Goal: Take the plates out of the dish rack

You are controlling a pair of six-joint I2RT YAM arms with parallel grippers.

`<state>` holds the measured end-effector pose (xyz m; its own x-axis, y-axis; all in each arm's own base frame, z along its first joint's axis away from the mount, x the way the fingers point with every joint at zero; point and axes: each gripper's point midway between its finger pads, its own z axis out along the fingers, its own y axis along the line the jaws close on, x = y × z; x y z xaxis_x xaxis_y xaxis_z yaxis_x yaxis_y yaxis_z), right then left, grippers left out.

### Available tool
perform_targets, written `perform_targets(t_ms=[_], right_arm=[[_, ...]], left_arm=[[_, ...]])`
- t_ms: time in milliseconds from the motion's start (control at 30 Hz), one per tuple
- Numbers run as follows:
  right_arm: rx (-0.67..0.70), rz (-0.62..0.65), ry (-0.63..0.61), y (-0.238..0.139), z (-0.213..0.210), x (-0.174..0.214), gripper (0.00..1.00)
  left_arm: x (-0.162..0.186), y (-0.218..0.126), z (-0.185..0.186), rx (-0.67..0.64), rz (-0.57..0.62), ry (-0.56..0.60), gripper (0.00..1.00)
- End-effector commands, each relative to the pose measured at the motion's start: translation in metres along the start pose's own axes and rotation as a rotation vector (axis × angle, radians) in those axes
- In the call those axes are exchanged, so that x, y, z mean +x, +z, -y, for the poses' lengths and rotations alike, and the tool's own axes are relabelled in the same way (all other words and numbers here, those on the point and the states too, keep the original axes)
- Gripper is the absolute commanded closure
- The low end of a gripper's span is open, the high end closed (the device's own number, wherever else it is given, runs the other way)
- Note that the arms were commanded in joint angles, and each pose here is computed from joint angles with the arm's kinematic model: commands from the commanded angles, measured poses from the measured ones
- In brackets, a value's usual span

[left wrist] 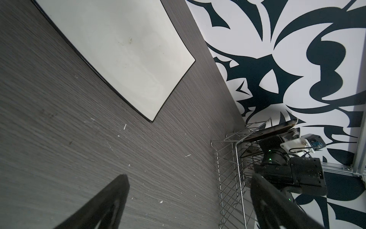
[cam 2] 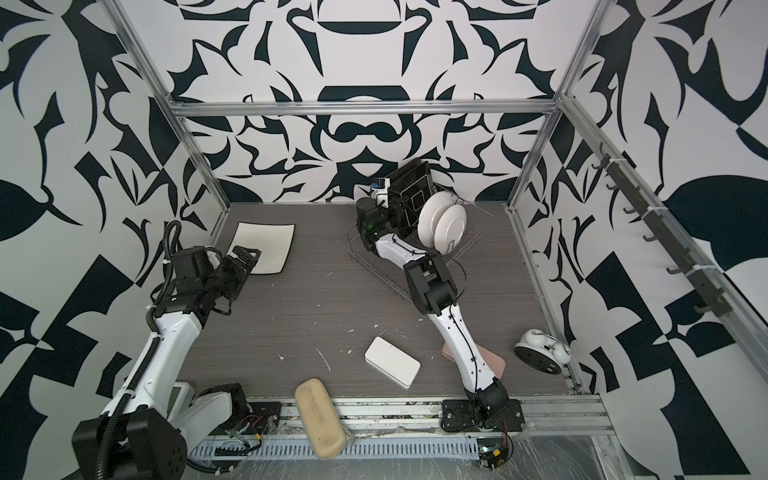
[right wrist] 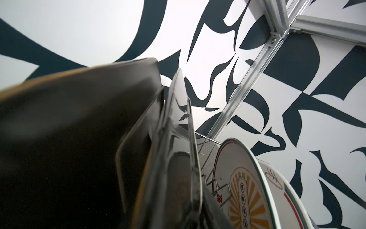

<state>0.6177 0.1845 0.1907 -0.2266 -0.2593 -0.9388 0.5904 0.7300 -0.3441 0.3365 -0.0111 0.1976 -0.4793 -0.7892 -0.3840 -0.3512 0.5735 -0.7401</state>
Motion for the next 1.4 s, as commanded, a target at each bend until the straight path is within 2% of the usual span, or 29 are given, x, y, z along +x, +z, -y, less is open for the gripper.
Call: perform_targets(t_ms=[0, 933, 1367], right_arm=[[0.011, 0.042, 0.117, 0.0004, 0.0115, -0.0360, 0.61], [0.087, 0.063, 0.110, 0.0047, 0.0100, -0.0385, 0.82], [0.121, 0.058, 0.109, 0.0064, 0.0078, -0.0336, 0.87]], left_arm=[[-0.0058, -0.0078, 0.0094, 0.010, 0.017, 0.022, 0.01], [-0.0064, -0.0117, 0.0090, 0.006, 0.029, 0.028, 0.00], [-0.0051, -0.0127, 0.0103, 0.010, 0.021, 0.032, 0.01]])
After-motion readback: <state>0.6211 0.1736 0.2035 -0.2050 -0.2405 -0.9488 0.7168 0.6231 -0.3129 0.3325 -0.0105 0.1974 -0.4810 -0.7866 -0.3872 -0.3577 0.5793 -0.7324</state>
